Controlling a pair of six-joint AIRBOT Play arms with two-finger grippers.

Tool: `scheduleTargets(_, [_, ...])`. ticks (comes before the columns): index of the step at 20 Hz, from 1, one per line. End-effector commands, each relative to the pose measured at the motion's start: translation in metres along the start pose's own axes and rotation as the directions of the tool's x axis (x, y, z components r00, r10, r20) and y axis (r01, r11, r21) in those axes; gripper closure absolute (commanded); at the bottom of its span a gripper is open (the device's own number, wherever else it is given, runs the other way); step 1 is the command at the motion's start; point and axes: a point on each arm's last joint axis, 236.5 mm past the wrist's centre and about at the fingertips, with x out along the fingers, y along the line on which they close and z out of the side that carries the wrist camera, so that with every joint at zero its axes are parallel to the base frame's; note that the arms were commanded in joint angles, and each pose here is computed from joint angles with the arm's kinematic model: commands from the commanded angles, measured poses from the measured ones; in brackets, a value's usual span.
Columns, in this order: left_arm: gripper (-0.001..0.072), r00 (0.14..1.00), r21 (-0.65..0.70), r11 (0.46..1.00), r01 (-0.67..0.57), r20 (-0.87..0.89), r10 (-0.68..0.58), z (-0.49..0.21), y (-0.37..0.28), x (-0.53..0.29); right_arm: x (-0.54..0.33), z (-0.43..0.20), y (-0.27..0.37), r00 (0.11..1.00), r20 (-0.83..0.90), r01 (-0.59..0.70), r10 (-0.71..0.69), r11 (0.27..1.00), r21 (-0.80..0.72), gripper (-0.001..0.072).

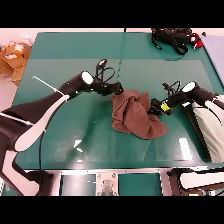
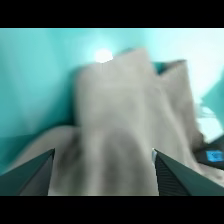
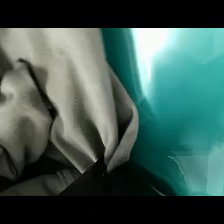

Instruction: Fold the shirts.

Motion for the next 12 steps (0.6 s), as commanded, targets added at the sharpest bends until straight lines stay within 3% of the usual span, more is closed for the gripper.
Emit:
scheduleTargets(1, [0.0, 0.995, -0.001, 0.998, 0.069, -0.071, -0.069, -0.024, -0.012, 0.021, 0.003, 0.008, 0.004, 1.0, 0.024, 0.013, -0.013, 1.0, -0.024, 0.0691])
scheduleTargets(2, [0.0002, 0.99, -0.007, 0.997, 0.074, -0.118, -0.074, -0.037, -0.01, 0.026, 0.003, 0.008, 0.004, 1.0, 0.024, 0.013, -0.013, 1.0, -0.025, 0.0692])
scheduleTargets(3, [0.0191, 0.983, -0.008, 0.997, 0.079, -0.164, -0.08, -0.048, -0.009, 0.027, 0.003, 0.008, 0.004, 1.0, 0.024, 0.013, -0.013, 1.0, -0.025, 0.0691])
scheduleTargets(4, [0.0621, 0.978, 0.021, 0.997, 0.072, -0.199, -0.066, -0.056, -0.003, 0.025, 0.002, 0.008, 0.002, 1.0, 0.026, 0.015, -0.015, 1.0, -0.022, 0.0692])
scheduleTargets(5, [0.0683, 0.974, 0.032, 0.997, 0.072, -0.218, -0.064, -0.057, 0.0, 0.019, -0.001, 0.008, 0.001, 1.0, 0.026, 0.013, -0.013, 1.0, -0.016, 0.0692])
scheduleTargets(8, [0.0684, 0.97, 0.028, 0.994, 0.107, -0.222, -0.099, -0.031, -0.006, -0.023, -0.027, 0.015, -0.008, 0.998, 0.058, -0.003, 0.002, 1.0, 0.013, 0.0693])
scheduleTargets(12, [0.0685, 0.998, 0.121, 0.991, 0.049, -0.049, -0.043, 0.038, -0.026, -0.134, -0.118, 0.04, -0.016, 0.966, 0.255, -0.039, 0.028, 0.998, 0.039, 0.0693])
